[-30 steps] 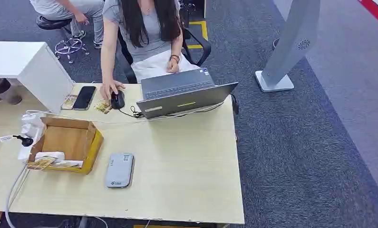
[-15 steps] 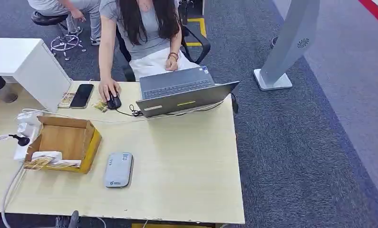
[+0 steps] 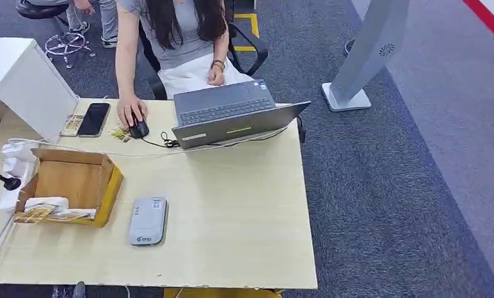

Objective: Pass the card to the sensor for recognition and then transmit it.

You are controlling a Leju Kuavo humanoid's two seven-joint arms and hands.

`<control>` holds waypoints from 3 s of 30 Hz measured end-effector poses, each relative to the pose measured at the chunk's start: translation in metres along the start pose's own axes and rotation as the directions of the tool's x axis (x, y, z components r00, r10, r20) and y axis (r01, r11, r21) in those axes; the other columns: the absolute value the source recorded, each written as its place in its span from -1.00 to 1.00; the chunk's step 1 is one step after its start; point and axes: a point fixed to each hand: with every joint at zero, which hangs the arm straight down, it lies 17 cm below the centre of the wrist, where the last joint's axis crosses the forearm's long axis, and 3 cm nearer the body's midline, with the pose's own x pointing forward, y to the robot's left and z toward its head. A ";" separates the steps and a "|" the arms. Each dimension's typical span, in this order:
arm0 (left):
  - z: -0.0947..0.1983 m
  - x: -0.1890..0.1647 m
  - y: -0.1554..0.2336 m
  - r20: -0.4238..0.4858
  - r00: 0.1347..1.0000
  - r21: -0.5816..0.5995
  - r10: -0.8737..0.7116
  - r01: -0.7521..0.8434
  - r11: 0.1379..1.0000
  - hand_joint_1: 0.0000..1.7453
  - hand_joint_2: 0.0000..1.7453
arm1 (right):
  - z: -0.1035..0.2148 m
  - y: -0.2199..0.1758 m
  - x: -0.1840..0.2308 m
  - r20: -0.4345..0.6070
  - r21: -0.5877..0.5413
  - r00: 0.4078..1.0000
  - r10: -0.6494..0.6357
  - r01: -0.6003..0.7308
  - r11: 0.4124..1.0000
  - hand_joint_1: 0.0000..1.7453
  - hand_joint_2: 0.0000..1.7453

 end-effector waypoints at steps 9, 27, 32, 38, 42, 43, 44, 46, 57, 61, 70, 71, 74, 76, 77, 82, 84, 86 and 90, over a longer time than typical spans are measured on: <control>-0.002 0.033 0.025 0.000 0.985 0.105 0.172 -0.171 0.980 -1.00 1.00 | 0.000 0.002 -0.020 -0.054 0.002 0.998 0.044 -0.044 0.999 -1.00 -1.00; -0.011 0.098 0.117 0.148 0.902 0.234 0.407 -0.431 0.871 -1.00 1.00 | 0.001 0.001 -0.001 -0.043 0.000 0.991 0.130 -0.130 0.991 -1.00 -1.00; -0.002 0.092 0.139 0.171 0.888 0.289 0.427 -0.459 0.840 -1.00 1.00 | 0.001 0.001 0.002 -0.036 0.001 0.990 0.136 -0.136 0.991 -1.00 -1.00; 0.001 0.090 0.146 0.183 0.883 0.305 0.433 -0.470 0.829 -1.00 1.00 | 0.001 0.001 0.004 -0.031 0.001 0.990 0.136 -0.136 0.991 -1.00 -1.00; 0.001 0.089 0.147 0.183 0.881 0.308 0.436 -0.473 0.825 -1.00 1.00 | 0.001 0.001 0.005 -0.031 0.001 0.990 0.136 -0.136 0.991 -1.00 -1.00; 0.001 0.088 0.147 0.183 0.881 0.308 0.437 -0.473 0.825 -1.00 1.00 | 0.001 0.001 0.005 -0.031 0.001 0.990 0.136 -0.136 0.991 -1.00 -1.00; 0.001 0.088 0.147 0.183 0.880 0.308 0.438 -0.474 0.825 -1.00 1.00 | 0.001 0.001 0.005 -0.031 0.001 0.990 0.136 -0.136 0.991 -1.00 -1.00; 0.001 0.088 0.147 0.182 0.880 0.309 0.438 -0.474 0.824 -1.00 1.00 | 0.001 0.001 0.005 -0.030 0.001 0.990 0.136 -0.136 0.991 -1.00 -1.00; 0.001 0.087 0.148 0.182 0.880 0.310 0.439 -0.475 0.824 -1.00 1.00 | 0.001 0.001 0.005 -0.030 0.001 0.990 0.136 -0.136 0.991 -1.00 -1.00; 0.001 0.087 0.148 0.182 0.880 0.310 0.439 -0.475 0.824 -1.00 1.00 | 0.001 0.001 0.005 -0.029 0.001 0.990 0.136 -0.136 0.991 -1.00 -1.00; 0.001 0.087 0.148 0.182 0.880 0.310 0.439 -0.475 0.823 -1.00 1.00 | 0.001 0.000 0.005 -0.030 0.001 0.990 0.136 -0.136 0.991 -1.00 -1.00; 0.001 0.087 0.148 0.182 0.880 0.310 0.439 -0.475 0.823 -1.00 1.00 | 0.001 0.000 0.005 -0.030 0.001 0.990 0.136 -0.136 0.991 -1.00 -1.00; 0.001 0.087 0.148 0.182 0.880 0.310 0.439 -0.475 0.823 -1.00 1.00 | 0.001 0.000 0.005 -0.029 0.001 0.990 0.136 -0.136 0.991 -1.00 -1.00; 0.001 0.087 0.148 0.182 0.880 0.310 0.439 -0.475 0.823 -1.00 1.00 | 0.001 0.000 0.005 -0.029 0.001 0.990 0.136 -0.136 0.991 -1.00 -1.00; 0.001 0.087 0.148 0.182 0.880 0.310 0.439 -0.475 0.823 -1.00 1.00 | 0.001 0.000 0.005 -0.029 0.001 0.990 0.136 -0.136 0.991 -1.00 -1.00; 0.001 0.087 0.148 0.182 0.880 0.310 0.439 -0.475 0.823 -1.00 1.00 | 0.001 0.000 0.005 -0.029 0.001 0.990 0.136 -0.136 0.991 -1.00 -1.00; 0.001 0.087 0.148 0.182 0.880 0.310 0.439 -0.475 0.823 -1.00 1.00 | 0.001 0.000 0.005 -0.029 0.001 0.990 0.136 -0.136 0.991 -1.00 -1.00; 0.001 0.087 0.148 0.182 0.880 0.310 0.439 -0.475 0.823 -1.00 1.00 | 0.001 0.000 0.005 -0.030 0.001 0.990 0.136 -0.136 0.991 -1.00 -1.00; 0.001 0.087 0.148 0.182 0.880 0.310 0.439 -0.475 0.823 -1.00 1.00 | 0.001 0.001 0.005 -0.029 0.001 0.990 0.136 -0.136 0.991 -1.00 -1.00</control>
